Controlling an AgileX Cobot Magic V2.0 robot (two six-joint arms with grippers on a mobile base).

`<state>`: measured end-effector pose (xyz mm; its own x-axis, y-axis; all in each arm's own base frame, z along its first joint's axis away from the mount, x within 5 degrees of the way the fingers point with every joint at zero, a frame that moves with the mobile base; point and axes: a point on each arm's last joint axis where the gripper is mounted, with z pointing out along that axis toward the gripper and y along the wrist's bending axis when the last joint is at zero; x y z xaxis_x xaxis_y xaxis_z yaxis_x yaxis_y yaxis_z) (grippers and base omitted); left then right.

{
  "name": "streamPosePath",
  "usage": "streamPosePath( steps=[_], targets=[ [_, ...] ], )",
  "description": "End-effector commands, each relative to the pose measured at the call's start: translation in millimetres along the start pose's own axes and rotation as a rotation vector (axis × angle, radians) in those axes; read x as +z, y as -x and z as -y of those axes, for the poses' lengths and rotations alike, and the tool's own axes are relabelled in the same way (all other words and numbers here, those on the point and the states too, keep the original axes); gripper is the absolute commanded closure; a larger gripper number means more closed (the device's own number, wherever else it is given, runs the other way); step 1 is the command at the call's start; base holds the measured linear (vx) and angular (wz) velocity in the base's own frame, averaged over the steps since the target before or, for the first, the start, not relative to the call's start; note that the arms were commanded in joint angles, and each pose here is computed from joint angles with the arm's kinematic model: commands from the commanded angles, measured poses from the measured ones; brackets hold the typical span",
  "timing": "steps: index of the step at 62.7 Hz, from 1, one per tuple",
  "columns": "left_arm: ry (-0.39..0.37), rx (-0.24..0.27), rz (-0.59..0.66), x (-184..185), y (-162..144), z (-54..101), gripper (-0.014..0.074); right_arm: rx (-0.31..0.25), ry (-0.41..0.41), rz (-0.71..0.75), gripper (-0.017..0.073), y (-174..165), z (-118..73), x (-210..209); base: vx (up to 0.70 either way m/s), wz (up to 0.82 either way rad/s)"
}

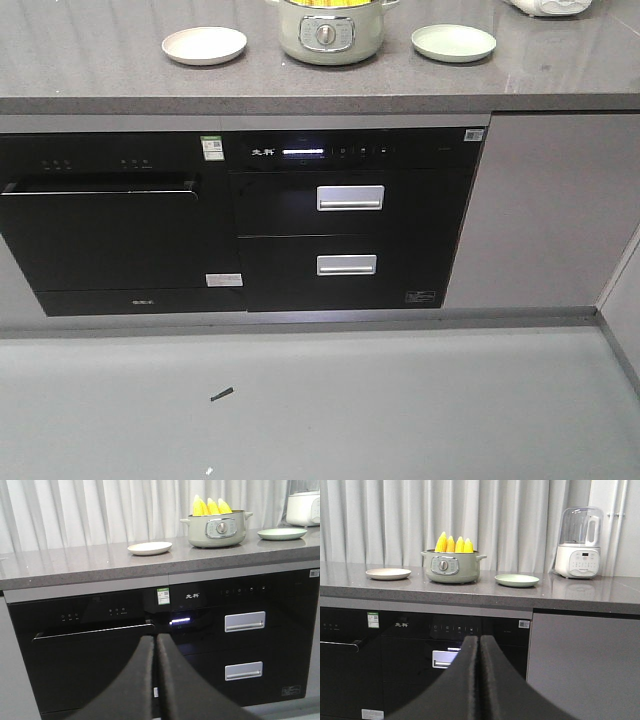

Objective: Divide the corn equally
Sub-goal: 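Continue driving forward until the pot and plates are within reach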

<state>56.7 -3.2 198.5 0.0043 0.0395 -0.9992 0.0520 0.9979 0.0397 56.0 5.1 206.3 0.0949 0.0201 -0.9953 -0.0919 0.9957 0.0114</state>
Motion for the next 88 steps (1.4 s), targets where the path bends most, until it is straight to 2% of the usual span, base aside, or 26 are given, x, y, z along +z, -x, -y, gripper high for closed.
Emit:
streamPosePath(
  steps=[1,88],
  targets=[
    [0.011,-0.011,0.082,-1.4,6.1,-1.0,0.0601,-0.011,0.005,0.077,0.0564,4.9,-0.4,-0.5,0.09,-0.04],
    [0.011,-0.011,0.082,-1.4,6.1,-1.0,0.0601,-0.011,0.005,0.077,0.0564,4.9,-0.4,-0.5,0.11,-0.01]
  ],
)
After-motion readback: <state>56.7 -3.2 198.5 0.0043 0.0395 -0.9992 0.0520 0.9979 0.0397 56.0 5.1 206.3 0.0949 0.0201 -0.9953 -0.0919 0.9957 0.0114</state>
